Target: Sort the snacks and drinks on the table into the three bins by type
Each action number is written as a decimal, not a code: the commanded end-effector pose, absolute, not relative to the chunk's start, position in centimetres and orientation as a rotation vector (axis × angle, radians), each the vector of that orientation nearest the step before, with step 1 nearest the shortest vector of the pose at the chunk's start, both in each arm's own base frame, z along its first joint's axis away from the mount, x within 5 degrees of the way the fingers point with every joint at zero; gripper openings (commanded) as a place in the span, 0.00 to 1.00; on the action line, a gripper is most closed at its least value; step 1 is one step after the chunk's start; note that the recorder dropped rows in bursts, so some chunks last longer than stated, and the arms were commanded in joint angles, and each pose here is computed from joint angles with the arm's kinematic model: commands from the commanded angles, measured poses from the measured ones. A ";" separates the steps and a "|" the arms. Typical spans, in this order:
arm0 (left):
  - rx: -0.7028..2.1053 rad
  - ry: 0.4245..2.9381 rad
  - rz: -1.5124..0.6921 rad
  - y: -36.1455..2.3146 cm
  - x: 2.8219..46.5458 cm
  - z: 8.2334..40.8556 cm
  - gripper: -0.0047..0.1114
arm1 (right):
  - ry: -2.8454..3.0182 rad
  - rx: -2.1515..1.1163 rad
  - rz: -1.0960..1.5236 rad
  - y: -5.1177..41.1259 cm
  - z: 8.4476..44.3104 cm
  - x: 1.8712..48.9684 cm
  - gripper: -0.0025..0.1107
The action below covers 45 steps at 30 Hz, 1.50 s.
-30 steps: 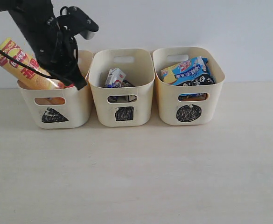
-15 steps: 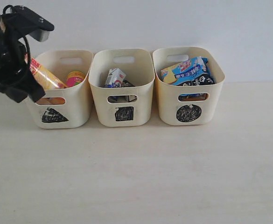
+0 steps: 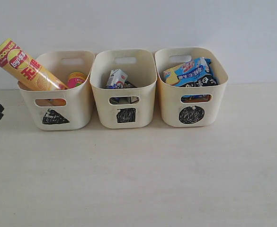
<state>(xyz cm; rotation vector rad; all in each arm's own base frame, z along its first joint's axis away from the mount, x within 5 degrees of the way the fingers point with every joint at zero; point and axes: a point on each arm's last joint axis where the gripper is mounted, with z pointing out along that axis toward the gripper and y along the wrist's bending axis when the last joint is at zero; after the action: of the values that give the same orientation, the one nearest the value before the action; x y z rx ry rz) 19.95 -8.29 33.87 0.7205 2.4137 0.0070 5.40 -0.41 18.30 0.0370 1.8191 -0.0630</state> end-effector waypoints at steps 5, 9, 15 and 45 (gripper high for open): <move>0.690 2.326 -0.099 -6.7 15.2 35.3 0.08 | 1.805 0.030 -0.073 -0.4 18.4 5.4 0.02; 0.654 2.285 -0.200 -6.8 14.1 36.0 0.08 | 1.805 0.030 -0.073 -0.4 18.4 5.4 0.02; 0.598 2.260 -0.301 -7.2 13.8 35.6 0.08 | 1.805 0.030 -0.073 -0.4 18.4 5.4 0.02; 0.220 1.700 -0.201 -1.7 5.8 26.3 0.08 | 1.805 0.030 -0.073 -0.4 18.4 5.4 0.02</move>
<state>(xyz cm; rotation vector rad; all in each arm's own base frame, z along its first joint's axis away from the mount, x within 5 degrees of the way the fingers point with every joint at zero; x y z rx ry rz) 6.49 -2.08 26.78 0.2694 1.7470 -0.2092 5.40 -0.41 18.30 0.0370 1.8191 -0.0630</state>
